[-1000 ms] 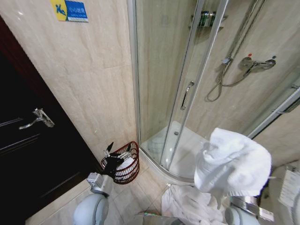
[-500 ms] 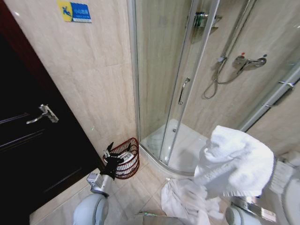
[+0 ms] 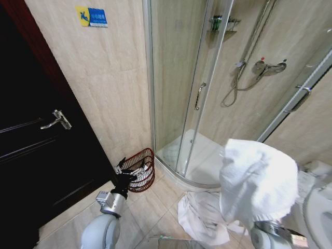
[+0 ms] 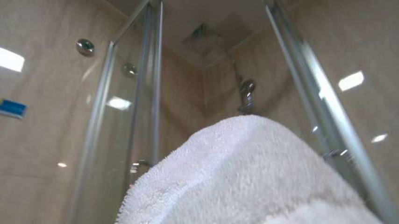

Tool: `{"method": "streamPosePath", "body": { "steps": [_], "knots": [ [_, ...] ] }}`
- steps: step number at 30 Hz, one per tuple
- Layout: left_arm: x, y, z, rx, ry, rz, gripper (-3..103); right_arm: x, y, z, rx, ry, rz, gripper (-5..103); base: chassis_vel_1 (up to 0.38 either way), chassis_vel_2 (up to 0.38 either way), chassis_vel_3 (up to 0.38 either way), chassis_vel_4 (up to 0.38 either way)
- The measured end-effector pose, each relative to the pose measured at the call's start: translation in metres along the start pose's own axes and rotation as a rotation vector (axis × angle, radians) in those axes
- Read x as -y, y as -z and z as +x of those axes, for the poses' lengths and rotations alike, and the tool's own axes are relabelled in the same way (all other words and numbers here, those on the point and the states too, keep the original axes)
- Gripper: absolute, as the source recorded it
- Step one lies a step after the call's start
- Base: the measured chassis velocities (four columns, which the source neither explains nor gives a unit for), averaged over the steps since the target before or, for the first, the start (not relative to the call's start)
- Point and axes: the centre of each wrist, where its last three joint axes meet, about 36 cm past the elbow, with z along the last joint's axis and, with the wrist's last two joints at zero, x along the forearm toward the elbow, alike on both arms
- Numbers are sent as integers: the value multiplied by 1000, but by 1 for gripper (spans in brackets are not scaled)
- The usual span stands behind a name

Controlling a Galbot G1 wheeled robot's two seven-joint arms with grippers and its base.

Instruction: Discard the used towel into the hamper.

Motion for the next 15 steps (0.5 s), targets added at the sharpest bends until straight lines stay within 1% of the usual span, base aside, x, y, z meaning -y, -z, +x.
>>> {"method": "streamPosePath", "body": {
  "steps": [1,3,6,8,11,15],
  "knots": [
    [0,0,0,0,0,0,100,0,0,0,0,0,0,10,0,0,0,0],
    [0,0,0,0,0,0,100,-14,2,-6,0,15,-47,10,0,0,0,0],
    [0,0,0,0,0,0,100,-19,3,-13,9,37,-67,10,0,0,0,0],
    [0,0,0,0,0,0,100,-20,2,-18,21,45,-66,10,50,5,-6,38],
    [0,0,0,0,0,0,100,-20,-3,-29,57,57,-38,10,47,40,13,57],
    [0,0,0,0,0,0,100,-21,-6,-37,73,52,-37,10,50,73,60,59]
  ]
}}
